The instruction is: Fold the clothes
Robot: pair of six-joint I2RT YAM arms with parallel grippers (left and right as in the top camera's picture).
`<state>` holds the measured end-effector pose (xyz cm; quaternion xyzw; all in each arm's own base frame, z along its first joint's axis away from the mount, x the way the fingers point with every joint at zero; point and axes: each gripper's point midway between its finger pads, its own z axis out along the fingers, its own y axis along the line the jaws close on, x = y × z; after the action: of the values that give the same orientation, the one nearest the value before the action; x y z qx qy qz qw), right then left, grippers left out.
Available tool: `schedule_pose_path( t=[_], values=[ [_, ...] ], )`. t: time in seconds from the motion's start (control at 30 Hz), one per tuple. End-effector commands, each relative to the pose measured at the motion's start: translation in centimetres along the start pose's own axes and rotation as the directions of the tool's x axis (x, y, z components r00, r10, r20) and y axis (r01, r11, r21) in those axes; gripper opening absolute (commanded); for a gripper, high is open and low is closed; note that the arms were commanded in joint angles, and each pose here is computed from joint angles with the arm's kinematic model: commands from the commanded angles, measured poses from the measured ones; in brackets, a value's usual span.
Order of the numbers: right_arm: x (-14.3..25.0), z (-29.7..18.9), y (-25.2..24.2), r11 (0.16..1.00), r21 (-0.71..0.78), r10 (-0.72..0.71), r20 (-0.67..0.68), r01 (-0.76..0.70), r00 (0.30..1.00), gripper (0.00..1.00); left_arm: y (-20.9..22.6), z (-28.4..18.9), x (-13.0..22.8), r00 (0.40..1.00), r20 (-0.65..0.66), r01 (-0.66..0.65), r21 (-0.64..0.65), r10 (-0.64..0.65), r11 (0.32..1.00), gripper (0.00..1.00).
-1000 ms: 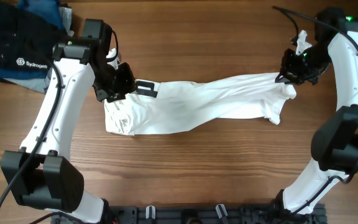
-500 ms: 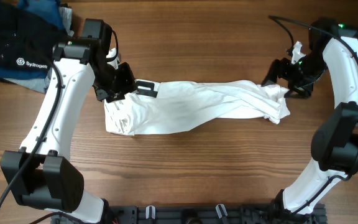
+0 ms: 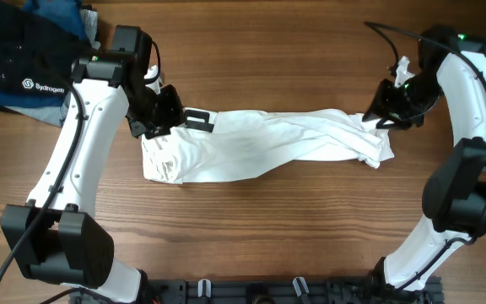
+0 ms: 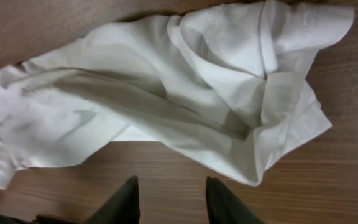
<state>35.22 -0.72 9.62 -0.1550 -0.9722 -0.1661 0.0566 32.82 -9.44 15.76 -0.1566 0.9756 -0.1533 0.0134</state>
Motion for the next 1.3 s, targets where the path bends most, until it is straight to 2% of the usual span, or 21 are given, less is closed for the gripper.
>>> schedule_pose_path(
  t=[0.0, 0.1, 0.13, 0.17, 0.27, 0.33, 0.5, 0.53, 0.83, 0.87, 0.9, 0.93, 1.1, 1.13, 1.2, 1.27],
  values=[
    [1.6, 2.0, -0.6, 1.000, -0.003, 0.028, -0.052, -0.028, 0.998, 0.59, -0.4, -1.0, 0.1, 0.999, 0.027, -0.018, 0.015, 0.018, 1.000, 0.39],
    [2.1, 3.2, -1.0, 0.999, 0.000, 0.036, -0.071, -0.036, 0.997, 0.77, -0.4, -1.0, 0.1, 1.000, 0.026, -0.018, 0.015, 0.018, 1.000, 0.42],
    [2.3, 3.4, -1.1, 0.999, 0.001, 0.039, -0.080, -0.039, 0.996, 0.94, -0.4, -1.0, 0.1, 1.000, 0.026, -0.018, 0.015, 0.018, 1.000, 0.42],
    [2.5, 3.5, -1.2, 0.999, 0.002, 0.040, -0.085, -0.040, 0.996, 0.98, -0.4, -1.0, 0.1, 1.000, 0.026, -0.018, 0.015, 0.017, 1.000, 0.42],
    [2.4, 3.6, -1.2, 0.999, 0.000, 0.038, -0.080, -0.038, 0.996, 0.86, -0.4, -1.0, 0.1, 1.000, 0.025, -0.018, 0.015, 0.017, 1.000, 0.45],
    [2.2, 3.6, -1.2, 0.999, 0.000, 0.036, -0.074, -0.036, 0.997, 0.83, -0.4, -1.0, 0.1, 1.000, 0.025, -0.018, 0.015, 0.017, 1.000, 0.47],
    [1.7, 3.6, -0.9, 0.999, -0.018, 0.029, -0.056, -0.030, 0.998, 0.13, -0.4, -1.0, 0.1, 1.000, 0.025, -0.017, 0.015, 0.017, 1.000, 0.45],
    [1.6, 3.6, -0.8, 0.999, -0.020, 0.028, -0.049, -0.029, 0.998, 0.04, -0.4, -1.0, 0.1, 1.000, 0.025, -0.018, 0.015, 0.017, 1.000, 0.45],
    [1.3, 3.6, -0.8, 0.999, -0.024, 0.026, -0.039, -0.027, 0.999, 0.04, -0.4, -1.0, 0.1, 1.000, 0.025, -0.018, 0.015, 0.017, 1.000, 0.45],
    [1.3, 3.6, -0.8, 0.999, -0.024, 0.026, -0.039, -0.027, 0.999, 0.06, -0.4, -1.0, 0.1, 1.000, 0.025, -0.018, 0.015, 0.017, 1.000, 0.45],
    [1.5, 3.6, -0.8, 0.999, -0.023, 0.026, -0.045, -0.027, 0.999, 0.70, -0.4, -1.0, 0.1, 1.000, 0.025, -0.018, 0.015, 0.017, 1.000, 0.45],
    [1.5, 3.6, -0.8, 0.999, -0.022, 0.026, -0.048, -0.027, 0.999, 1.00, -0.4, -1.0, 0.1, 1.000, 0.025, -0.018, 0.015, 0.017, 1.000, 0.45],
    [0.6, 3.6, -0.7, 0.999, -0.029, 0.019, -0.011, -0.019, 1.000, 1.00, -0.4, -1.0, 0.1, 1.000, 0.025, -0.018, 0.015, 0.017, 1.000, 0.46],
    [0.1, 3.6, -0.7, 0.999, -0.032, 0.012, 0.010, -0.012, 1.000, 0.89, -0.4, -1.0, 0.2, 1.000, 0.023, -0.017, 0.014, 0.017, 1.000, 0.47],
    [-0.2, 3.6, -0.7, 0.999, -0.033, 0.009, 0.019, -0.008, 1.000, 0.52, -0.3, -1.0, 0.3, 1.000, 0.019, -0.015, 0.012, 0.015, 1.000, 0.47],
    [-0.4, 3.6, -0.6, 0.999, -0.034, 0.010, 0.030, -0.009, 1.000, 0.35, -0.3, -1.0, 0.3, 1.000, 0.019, -0.015, 0.012, 0.015, 1.000, 0.46]
  ],
)
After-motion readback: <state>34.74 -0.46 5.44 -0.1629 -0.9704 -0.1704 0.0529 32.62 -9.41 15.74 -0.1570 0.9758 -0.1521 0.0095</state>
